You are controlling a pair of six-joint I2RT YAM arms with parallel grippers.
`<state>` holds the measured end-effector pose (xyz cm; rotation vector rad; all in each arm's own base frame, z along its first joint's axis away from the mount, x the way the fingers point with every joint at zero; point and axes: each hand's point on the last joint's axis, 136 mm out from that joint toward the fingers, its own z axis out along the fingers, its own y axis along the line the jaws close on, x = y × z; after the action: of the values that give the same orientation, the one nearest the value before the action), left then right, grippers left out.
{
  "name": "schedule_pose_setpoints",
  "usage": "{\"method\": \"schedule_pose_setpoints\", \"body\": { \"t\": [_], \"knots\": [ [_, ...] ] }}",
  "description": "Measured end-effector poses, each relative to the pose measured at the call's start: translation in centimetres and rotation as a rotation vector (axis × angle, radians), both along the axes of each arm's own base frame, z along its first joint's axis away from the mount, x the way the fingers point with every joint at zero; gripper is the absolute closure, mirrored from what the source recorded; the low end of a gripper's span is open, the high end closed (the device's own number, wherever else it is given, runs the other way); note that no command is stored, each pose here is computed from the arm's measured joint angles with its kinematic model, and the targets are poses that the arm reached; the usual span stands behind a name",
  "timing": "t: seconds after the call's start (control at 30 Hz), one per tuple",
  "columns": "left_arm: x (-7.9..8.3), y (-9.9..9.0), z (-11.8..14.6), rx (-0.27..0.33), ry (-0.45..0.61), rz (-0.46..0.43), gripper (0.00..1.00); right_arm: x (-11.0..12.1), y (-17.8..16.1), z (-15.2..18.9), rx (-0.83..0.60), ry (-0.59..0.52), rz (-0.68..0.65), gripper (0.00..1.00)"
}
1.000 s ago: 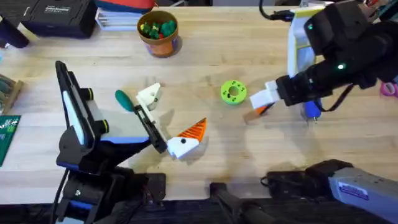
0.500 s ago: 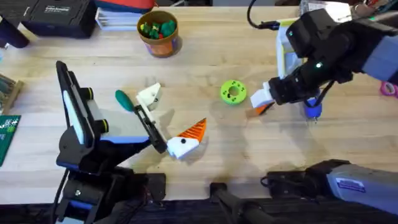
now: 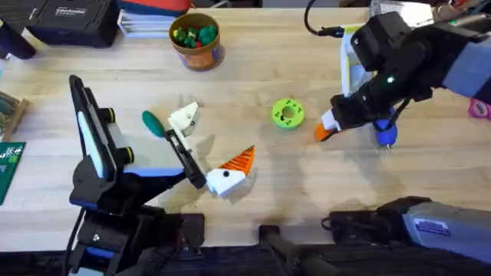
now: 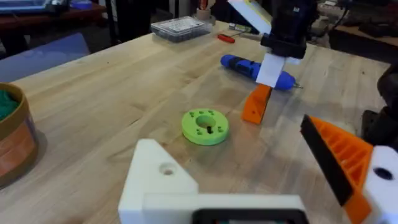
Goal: Pick up the gripper from the table and insert it into the empty holder that is missing its gripper. Then pick up a screw, insert it into the mounting hole, and use the screwdriver to tighten it. Finally, clean up the table by picking up the vegetable and placing it into the bucket.
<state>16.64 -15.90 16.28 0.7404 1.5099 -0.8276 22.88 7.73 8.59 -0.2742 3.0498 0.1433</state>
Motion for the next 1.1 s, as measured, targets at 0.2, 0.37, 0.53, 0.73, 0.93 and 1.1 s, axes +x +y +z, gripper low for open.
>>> {"method": "schedule_pose_setpoints", "body": {
  "t": [0.2,0.37,0.53,0.73,0.93,1.1],
  "knots": [
    [0.0,0.0,0.0,0.000,0.000,0.000,0.016,-0.5,-0.1,2.9,0.012,-0.043,0.007,0.987],
    [0.0,0.0,0.0,0.000,0.000,0.000,0.015,-1.0,1.1,8.0,0.126,-0.207,0.068,0.987],
    [0.0,0.0,0.0,0.000,0.000,0.000,0.015,-1.3,3.7,12.4,0.313,-0.405,0.154,0.988],
    [0.0,0.0,0.0,0.000,0.000,0.000,0.015,0.8,8.6,13.6,0.606,-0.507,0.251,0.988],
    [0.0,0.0,0.0,0.000,0.001,0.000,0.015,3.1,11.9,10.6,0.806,-0.325,0.170,0.989],
    [0.0,0.0,0.0,0.000,0.000,0.000,0.015,3.4,13.4,8.7,0.906,-0.136,0.066,0.989]
  ]
}}
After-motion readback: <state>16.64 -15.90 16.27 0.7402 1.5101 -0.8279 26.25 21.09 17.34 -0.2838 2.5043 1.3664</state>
